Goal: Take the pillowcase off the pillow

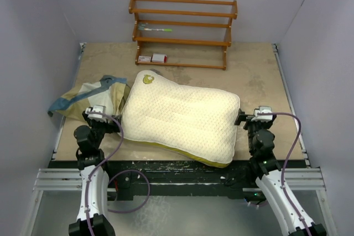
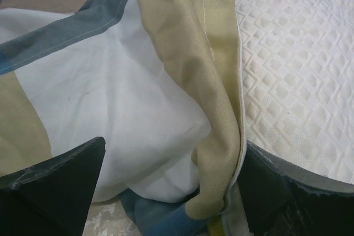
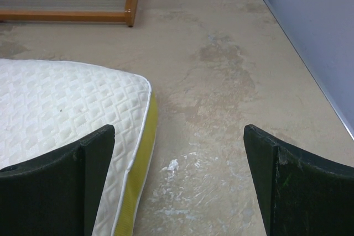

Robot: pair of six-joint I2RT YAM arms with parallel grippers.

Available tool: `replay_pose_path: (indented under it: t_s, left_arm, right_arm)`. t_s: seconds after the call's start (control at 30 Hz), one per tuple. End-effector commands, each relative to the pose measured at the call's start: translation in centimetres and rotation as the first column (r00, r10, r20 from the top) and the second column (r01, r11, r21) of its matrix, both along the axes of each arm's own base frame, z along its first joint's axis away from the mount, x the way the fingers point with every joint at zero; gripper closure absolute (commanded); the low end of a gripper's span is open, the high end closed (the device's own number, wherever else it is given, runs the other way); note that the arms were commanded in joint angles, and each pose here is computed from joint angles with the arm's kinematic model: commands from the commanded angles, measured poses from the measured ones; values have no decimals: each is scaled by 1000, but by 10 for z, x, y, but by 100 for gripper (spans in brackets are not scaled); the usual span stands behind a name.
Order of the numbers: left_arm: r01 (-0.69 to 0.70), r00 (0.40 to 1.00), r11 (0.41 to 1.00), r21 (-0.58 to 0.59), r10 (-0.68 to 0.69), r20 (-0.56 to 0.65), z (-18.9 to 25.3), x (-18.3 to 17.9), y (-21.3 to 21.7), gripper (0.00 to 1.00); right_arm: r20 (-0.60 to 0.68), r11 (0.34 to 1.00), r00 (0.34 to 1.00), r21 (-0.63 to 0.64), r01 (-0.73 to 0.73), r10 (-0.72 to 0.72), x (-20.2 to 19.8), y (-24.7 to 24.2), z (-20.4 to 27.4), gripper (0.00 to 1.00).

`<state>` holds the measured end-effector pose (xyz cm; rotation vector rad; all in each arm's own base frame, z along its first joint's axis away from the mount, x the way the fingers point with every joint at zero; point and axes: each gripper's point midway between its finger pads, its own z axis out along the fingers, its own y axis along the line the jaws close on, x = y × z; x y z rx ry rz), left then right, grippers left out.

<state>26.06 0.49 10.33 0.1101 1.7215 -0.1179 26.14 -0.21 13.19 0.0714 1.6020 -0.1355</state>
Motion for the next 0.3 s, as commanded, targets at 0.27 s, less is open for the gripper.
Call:
replay_pose_path:
  t_s: [0.27]
  left_arm:
    - [57, 998, 998, 32, -58, 19, 8, 8, -10, 1]
  right_arm:
    - [54, 1000, 998, 21, 13, -14, 1, -1, 14, 0]
